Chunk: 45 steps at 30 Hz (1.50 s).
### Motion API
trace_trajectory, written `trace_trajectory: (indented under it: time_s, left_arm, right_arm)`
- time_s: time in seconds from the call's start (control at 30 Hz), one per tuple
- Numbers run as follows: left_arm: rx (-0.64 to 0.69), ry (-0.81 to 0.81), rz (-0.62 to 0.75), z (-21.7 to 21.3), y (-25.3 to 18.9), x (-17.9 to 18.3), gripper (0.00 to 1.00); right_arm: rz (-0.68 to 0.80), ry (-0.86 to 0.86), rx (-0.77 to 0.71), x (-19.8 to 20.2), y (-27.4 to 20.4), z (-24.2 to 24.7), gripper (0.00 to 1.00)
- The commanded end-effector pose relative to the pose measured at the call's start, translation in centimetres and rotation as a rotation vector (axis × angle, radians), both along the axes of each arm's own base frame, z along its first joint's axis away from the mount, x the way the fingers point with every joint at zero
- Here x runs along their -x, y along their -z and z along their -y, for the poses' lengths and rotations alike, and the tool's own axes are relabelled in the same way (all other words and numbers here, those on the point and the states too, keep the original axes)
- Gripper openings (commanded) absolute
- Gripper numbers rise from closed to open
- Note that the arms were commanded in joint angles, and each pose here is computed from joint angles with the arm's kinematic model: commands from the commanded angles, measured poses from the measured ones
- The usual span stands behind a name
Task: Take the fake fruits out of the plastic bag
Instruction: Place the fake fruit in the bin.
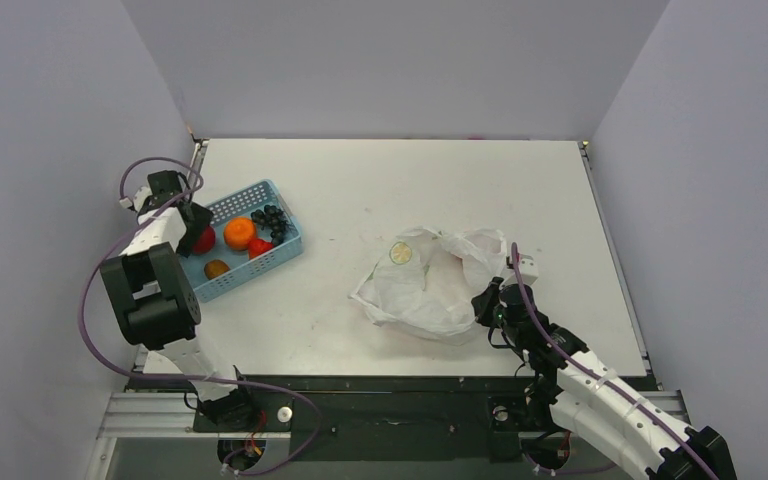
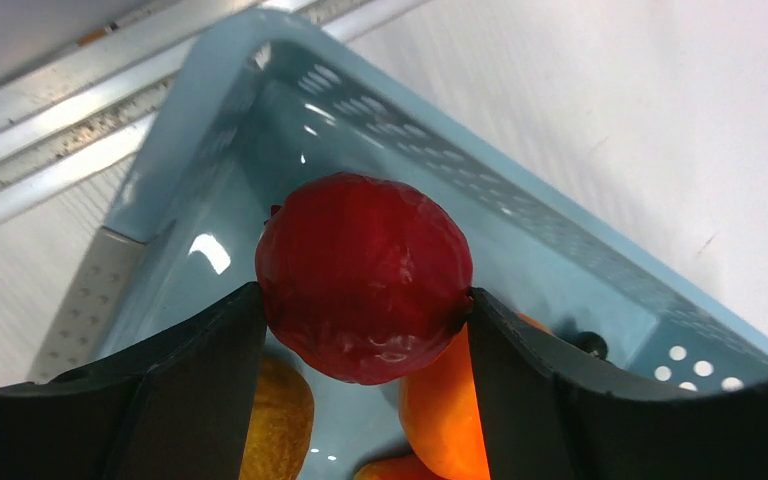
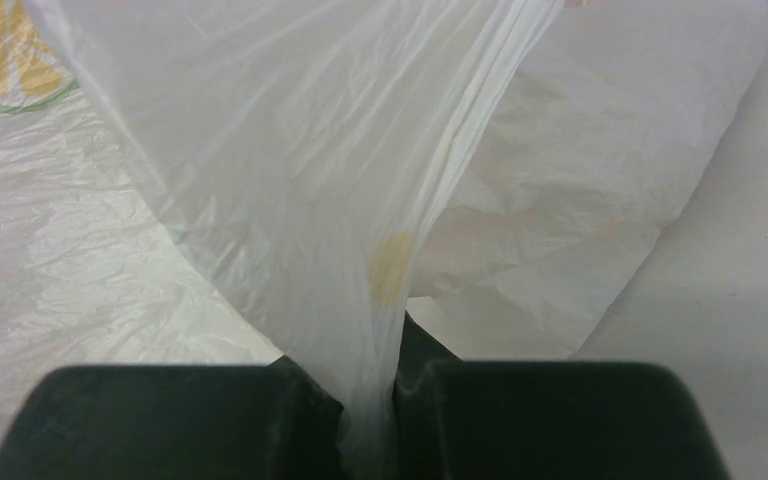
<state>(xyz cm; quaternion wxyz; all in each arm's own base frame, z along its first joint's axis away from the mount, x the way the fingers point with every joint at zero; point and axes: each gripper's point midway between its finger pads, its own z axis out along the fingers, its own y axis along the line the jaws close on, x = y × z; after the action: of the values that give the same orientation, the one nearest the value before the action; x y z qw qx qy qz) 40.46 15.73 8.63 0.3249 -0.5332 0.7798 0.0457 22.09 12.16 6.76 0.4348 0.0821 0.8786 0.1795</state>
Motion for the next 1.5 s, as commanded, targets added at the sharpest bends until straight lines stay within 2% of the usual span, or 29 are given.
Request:
trace_trajectory:
  time_s: [0.0, 0.13, 0.27, 0.33, 0.47, 0.77, 0.97, 1.3, 1.47]
  left_arm:
    - [0.057, 0.002, 0.015, 1.0, 0.4, -1.0, 0.0]
    - [0.089, -0.01, 0.002, 1.5, 1.3, -0.6, 0.19]
    - [0.112, -0.022, 0.011, 1.5, 1.6, -0.2, 0.46]
    - [0.143, -0.014, 0.026, 1.8, 2.1, 0.0, 0.51]
    - [0.196, 0.023, 0.094, 2.2, 2.1, -0.6, 0.55]
    - [0.136, 0.104, 0.196, 2.2, -1.0, -1.4, 0.82]
    - [0.146, 0.124, 0.242, 2.6, -1.8, -1.3, 0.85]
    - [0.114, 0.182, 0.356, 3.3, -4.8, -1.7, 0.86]
    - [-0.052, 0.262, 0.469, 3.8, -9.7, -1.7, 0.86]
  right_arm:
    - [0.049, 0.013, -0.015, -0.8, -1.2, 0.0, 0.0]
    - [0.05, 0.008, -0.019, -0.7, -1.2, -0.1, 0.0]
    - [0.044, 0.005, -0.015, -0.7, -1.1, -0.2, 0.0]
    - [0.047, 0.005, -0.016, -0.7, -1.1, -0.1, 0.0]
    - [0.051, 0.006, -0.019, -0.7, -1.2, -0.1, 0.0]
    - [0.053, 0.001, -0.023, -0.7, -1.3, -0.2, 0.0]
    - [0.058, -0.006, -0.028, -0.6, -1.4, -0.3, 0.0]
    - [0.06, 0.0, -0.026, -0.7, -1.4, -0.2, 0.0]
    - [0.066, -0.002, -0.031, -0.6, -1.5, -0.2, 0.0]
